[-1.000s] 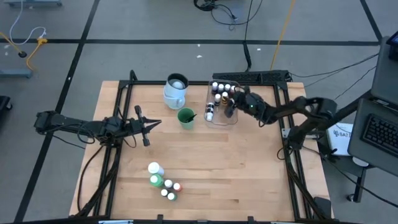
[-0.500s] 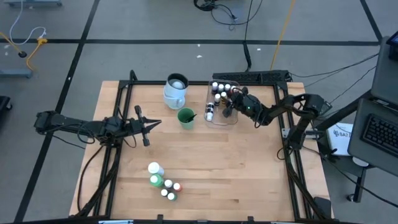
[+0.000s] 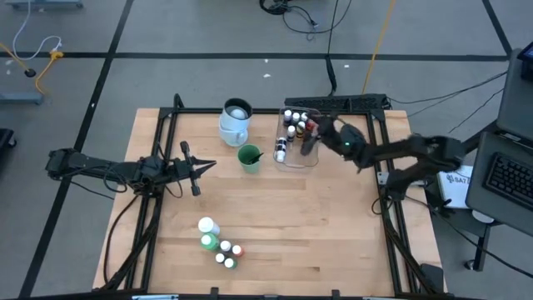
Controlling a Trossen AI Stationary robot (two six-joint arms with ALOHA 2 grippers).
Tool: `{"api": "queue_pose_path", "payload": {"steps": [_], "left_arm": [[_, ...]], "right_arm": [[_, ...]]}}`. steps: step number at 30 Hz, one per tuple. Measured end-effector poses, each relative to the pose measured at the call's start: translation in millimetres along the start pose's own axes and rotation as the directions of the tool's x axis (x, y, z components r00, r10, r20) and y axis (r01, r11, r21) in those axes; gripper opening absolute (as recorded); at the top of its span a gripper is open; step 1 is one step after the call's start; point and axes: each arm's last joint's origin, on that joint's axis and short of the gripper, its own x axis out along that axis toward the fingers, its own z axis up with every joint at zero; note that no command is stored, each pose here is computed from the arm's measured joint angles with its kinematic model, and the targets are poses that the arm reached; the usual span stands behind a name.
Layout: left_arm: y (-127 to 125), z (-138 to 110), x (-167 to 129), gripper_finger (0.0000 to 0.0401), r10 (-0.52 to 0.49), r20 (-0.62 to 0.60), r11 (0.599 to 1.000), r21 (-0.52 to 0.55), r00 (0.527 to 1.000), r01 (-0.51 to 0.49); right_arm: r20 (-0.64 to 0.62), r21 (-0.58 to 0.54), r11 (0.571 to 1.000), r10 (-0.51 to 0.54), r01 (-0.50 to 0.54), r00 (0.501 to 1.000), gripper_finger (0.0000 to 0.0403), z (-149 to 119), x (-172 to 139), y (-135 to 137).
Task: Pick & Place Paint Supplies
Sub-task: Put the orange paint bottle into the transparent bin
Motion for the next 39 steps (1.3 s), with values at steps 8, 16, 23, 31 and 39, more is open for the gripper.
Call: {"api": "queue_pose_path", "payload": {"steps": [8,16,23,31,39], "left_arm": [[0.0,0.0,0.0,0.0026,0.0,0.0,1.0,-0.003,1.0,0.0],[0.2,0.4,0.0,0.0026,0.002,0.004,1.0,-0.013,1.0,-0.001],[1.1,3.1,-0.1,0.0026,0.011,0.031,1.0,-0.027,0.999,-0.01],[1.2,3.3,-0.1,0.0026,0.012,0.032,0.998,-0.058,0.999,-0.01],[1.2,3.3,-0.1,0.0026,0.012,0.032,0.999,-0.049,0.999,-0.01]], "right_arm": [[0.292,-0.074,0.961,0.277,-0.267,0.916,0.0157,89.2,-76.1,11.3],[0.198,-0.085,0.911,0.413,-0.404,0.889,0.0015,97.3,-131.5,3.1],[0.231,-0.042,0.744,0.657,-0.667,0.718,0.0011,70.4,-138.0,30.4],[0.306,-0.019,0.662,0.718,-0.749,0.626,0.0004,14.7,-141.9,65.0],[0.242,-0.083,0.611,0.779,-0.788,0.578,0.0001,0.1,-130.2,108.4]]}}
